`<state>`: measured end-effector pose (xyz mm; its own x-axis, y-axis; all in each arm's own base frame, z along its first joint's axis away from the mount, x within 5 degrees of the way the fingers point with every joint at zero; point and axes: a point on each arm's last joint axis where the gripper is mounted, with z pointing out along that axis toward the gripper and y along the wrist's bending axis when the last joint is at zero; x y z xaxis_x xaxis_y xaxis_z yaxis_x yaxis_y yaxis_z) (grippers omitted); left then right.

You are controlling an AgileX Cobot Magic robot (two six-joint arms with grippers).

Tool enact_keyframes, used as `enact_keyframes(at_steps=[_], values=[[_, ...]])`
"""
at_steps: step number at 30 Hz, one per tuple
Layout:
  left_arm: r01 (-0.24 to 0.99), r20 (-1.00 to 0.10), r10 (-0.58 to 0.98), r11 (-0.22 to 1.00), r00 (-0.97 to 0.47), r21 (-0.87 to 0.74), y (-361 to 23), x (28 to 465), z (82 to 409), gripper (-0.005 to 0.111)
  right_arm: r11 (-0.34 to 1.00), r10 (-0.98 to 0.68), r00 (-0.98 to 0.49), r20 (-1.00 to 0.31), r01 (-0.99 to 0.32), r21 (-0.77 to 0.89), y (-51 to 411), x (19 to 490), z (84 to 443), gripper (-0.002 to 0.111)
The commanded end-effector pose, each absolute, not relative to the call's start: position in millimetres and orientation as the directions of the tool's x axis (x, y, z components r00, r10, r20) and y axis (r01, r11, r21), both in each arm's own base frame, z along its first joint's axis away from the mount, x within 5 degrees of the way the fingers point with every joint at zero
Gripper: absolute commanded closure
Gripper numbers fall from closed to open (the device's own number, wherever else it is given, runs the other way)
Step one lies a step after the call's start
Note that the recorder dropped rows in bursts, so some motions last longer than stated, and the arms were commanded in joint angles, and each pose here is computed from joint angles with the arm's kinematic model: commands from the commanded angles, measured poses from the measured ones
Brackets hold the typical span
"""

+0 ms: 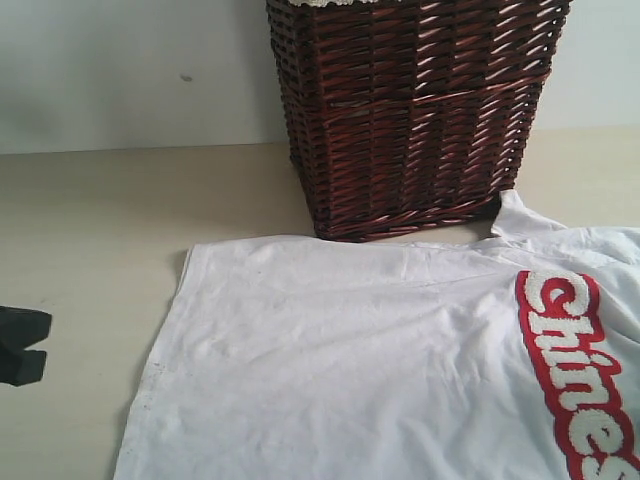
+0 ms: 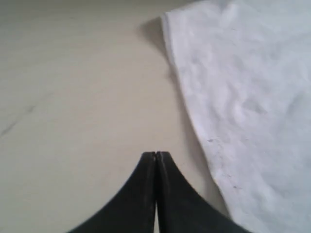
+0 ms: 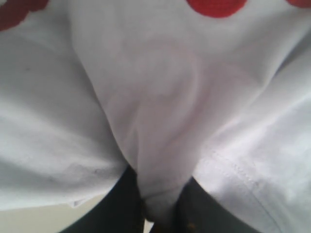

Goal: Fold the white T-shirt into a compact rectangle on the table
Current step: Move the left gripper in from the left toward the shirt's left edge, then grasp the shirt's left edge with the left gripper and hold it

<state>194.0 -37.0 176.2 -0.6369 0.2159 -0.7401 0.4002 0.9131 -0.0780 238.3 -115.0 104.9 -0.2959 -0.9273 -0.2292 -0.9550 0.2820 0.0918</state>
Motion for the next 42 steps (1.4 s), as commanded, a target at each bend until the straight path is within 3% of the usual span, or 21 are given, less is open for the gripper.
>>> enact_keyframes(at_steps=[1,8,13,16,18,20,21,23,24,28,33,36,42], values=[[0.625,-0.756,0.334,0.771,-0.562,-0.124,-57,207,175,0.107,0.239,-0.951,-0.256,-0.173,-0.965,0.113,-120,233,86,0.108],[0.698,-0.762,0.393,0.708,-0.515,-0.107,-62,225,180,0.107,0.239,-0.951,-0.256,-0.173,-0.964,0.114,-120,233,85,0.108],[0.771,-0.823,0.398,0.632,-0.405,-0.074,-70,234,196,0.107,0.237,-0.952,-0.254,-0.172,-0.965,0.114,-120,233,85,0.108],[0.825,-0.817,0.467,0.565,-0.339,-0.019,-72,236,202,0.1,0.237,-0.952,-0.254,-0.172,-0.965,0.114,-120,233,85,0.108],[0.885,-0.791,0.546,0.465,-0.276,0.012,-74,230,201,0.085,0.237,-0.952,-0.254,-0.172,-0.965,0.114,-120,233,85,0.108],[0.931,-0.771,0.596,0.365,-0.227,0.008,-75,223,199,0.063,0.237,-0.952,-0.254,-0.172,-0.965,0.114,-120,233,85,0.108],[0.956,-0.76,0.62,0.293,-0.197,-0.009,-77,217,198,0.042,0.237,-0.952,-0.254,-0.172,-0.965,0.114,-120,233,85,0.108],[0.962,-0.723,0.646,0.257,-0.243,-0.094,-81,208,195,0.01,0.237,-0.952,-0.254,-0.172,-0.965,0.114,-120,233,85,0.108],[0.956,-0.682,0.674,0.258,-0.284,-0.142,-82,203,192,0.002,0.237,-0.952,-0.254,-0.172,-0.965,0.114,-120,233,85,0.108],[0.978,-0.51,0.836,0.144,-0.203,-0.153,-88,189,178,0.003,0.239,-0.951,-0.256,-0.173,-0.964,0.114,-120,233,85,0.108],[0.983,-0.331,0.93,-0.12,0.161,0.14,-102,200,161,0.003,0.239,-0.951,-0.256,-0.173,-0.964,0.114,-120,233,85,0.108],[0.946,-0.23,0.926,-0.256,0.299,0.199,-111,202,149,0.003,0.239,-0.951,-0.256,-0.173,-0.964,0.114,-120,233,85,0.108],[0.967,-0.201,0.947,-0.237,0.251,0.094,-123,220,129,0.003,0.239,-0.951,-0.256,-0.173,-0.964,0.114,-120,233,85,0.108]])
